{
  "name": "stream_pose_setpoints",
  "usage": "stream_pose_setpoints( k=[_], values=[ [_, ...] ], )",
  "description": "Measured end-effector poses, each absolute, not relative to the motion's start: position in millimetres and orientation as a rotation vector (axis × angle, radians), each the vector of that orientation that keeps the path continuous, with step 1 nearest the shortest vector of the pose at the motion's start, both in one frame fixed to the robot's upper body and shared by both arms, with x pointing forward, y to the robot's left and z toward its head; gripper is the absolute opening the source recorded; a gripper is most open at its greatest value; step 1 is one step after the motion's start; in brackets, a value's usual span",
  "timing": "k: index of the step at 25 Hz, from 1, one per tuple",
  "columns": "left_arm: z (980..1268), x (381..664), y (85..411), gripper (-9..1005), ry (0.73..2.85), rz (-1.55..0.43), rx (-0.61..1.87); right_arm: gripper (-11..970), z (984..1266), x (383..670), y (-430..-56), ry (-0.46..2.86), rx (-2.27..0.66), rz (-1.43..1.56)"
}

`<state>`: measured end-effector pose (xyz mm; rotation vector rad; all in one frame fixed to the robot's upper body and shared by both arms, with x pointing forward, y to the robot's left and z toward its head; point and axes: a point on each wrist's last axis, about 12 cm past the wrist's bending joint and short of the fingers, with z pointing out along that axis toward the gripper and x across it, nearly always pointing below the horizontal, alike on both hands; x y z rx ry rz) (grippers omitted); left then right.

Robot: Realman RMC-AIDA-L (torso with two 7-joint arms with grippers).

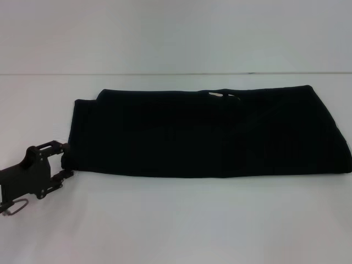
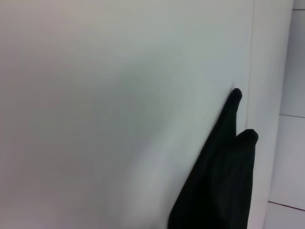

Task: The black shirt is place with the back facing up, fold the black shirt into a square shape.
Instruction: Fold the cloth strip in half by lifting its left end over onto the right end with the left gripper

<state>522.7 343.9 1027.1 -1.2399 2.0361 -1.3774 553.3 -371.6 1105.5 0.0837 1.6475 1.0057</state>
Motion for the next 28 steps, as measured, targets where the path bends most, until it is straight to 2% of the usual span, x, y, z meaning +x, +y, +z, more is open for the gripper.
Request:
stream_pose_setpoints(
  k=[16,28],
  values=[
    [1023.4,532.9,337.7,612,2.038,-1.329,-1.261,623,1105.0,551.2,-373.0,1.645,0.086,1.003],
    [1031.8,556.4,313.8,605,2.105,-1.340,-1.160,623,1108.2,552.9,-375.1,1.627,0.092,0.999]
  ],
)
